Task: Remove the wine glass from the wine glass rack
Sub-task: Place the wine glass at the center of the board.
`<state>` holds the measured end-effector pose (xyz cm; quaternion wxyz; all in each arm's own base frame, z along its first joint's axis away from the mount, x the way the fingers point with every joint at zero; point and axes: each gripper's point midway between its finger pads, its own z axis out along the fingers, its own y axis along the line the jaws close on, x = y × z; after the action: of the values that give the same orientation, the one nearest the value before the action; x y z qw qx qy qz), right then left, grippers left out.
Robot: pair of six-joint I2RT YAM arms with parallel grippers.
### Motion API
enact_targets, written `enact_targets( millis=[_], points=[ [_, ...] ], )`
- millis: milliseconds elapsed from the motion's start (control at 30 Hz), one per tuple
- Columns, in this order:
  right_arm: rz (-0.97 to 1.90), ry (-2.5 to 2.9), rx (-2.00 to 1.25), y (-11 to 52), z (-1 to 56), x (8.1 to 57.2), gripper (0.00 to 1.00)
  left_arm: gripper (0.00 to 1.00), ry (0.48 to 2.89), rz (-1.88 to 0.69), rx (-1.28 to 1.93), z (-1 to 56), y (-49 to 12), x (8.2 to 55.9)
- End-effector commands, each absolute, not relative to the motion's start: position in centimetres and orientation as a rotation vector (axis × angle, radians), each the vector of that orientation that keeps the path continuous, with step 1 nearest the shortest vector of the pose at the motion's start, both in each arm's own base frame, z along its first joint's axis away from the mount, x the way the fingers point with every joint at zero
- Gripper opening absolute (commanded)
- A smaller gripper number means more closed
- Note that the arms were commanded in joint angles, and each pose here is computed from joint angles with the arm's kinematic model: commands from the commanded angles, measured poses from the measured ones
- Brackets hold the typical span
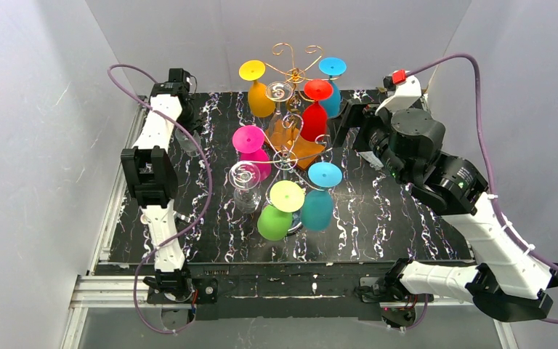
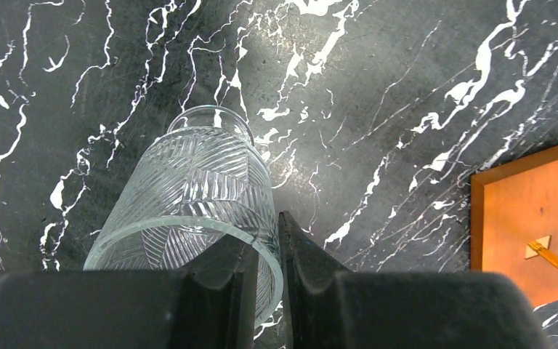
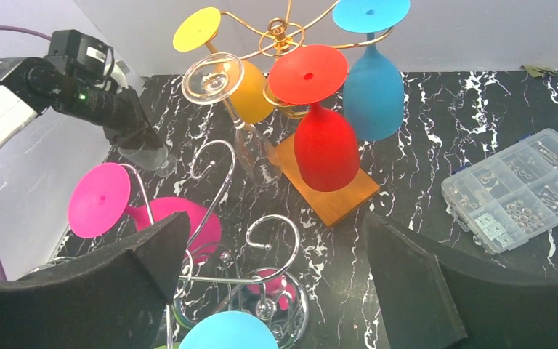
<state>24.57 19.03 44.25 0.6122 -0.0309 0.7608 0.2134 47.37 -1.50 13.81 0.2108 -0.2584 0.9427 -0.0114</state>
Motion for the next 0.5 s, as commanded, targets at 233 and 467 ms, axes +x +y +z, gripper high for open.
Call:
enact_targets(
  millis=[233, 467],
  points=[
    [0.486, 1.741, -0.072, 19.9, 44.3, 25.4, 0.99, 0.00, 2.626, 0.005, -0.694, 13.4, -0.7, 48.4],
    [0.489, 1.747, -0.076, 20.3, 44.1, 25.5, 0.98, 0.01, 2.624, -0.008, -0.691, 12.7, -0.9, 48.5]
  ],
)
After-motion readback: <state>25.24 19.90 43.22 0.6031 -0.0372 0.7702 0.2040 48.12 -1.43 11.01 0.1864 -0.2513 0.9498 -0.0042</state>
